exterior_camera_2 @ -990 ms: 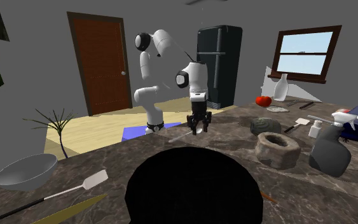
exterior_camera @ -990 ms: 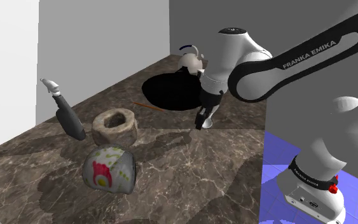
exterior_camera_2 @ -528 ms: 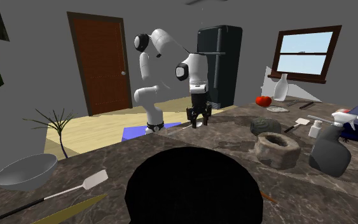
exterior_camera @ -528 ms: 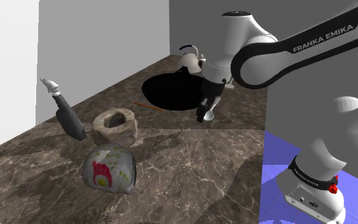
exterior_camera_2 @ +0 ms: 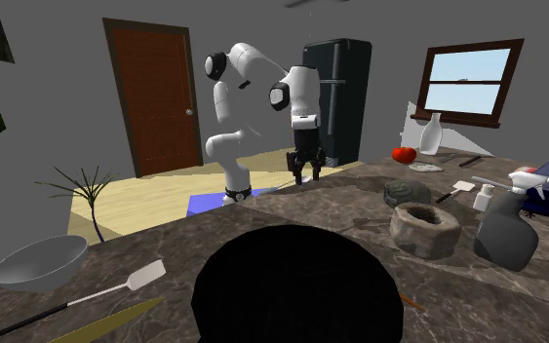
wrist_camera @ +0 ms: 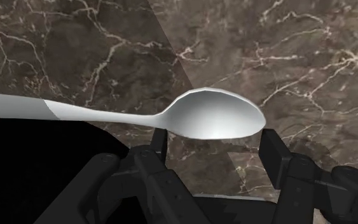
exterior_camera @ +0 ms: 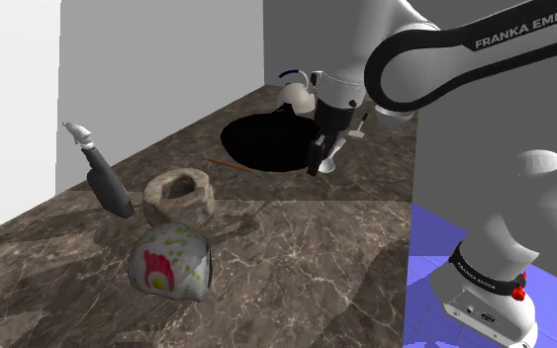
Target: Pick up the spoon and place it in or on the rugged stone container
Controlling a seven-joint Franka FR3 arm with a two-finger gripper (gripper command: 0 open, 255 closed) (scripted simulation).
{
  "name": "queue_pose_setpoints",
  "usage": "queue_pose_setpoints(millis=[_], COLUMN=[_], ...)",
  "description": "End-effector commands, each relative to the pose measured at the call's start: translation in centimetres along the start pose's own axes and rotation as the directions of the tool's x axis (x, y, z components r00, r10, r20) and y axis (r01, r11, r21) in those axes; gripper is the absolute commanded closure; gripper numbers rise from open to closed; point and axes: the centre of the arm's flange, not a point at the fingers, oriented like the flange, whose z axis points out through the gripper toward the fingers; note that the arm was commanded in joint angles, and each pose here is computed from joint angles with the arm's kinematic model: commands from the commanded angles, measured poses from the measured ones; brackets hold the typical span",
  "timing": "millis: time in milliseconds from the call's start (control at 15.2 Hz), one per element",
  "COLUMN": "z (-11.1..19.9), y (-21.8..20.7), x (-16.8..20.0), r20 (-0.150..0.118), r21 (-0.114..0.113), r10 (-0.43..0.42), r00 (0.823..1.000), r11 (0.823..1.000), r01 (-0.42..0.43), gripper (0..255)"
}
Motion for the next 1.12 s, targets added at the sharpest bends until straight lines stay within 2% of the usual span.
queue_pose_setpoints(millis=[0, 462, 1056], z=[-1.1, -4.5, -3.6], y=[0.0, 0.1, -7.6], x=[0.1, 0.7, 9.6], r20=[0.001, 0.001, 0.001], r21=[0.000, 0.000, 0.000], r10=[0.000, 0.000, 0.000], r00=[1.000, 1.000, 1.000], r11=[1.000, 1.000, 1.000], r01=[0.000, 0.000, 0.000], gripper=[255, 255, 255])
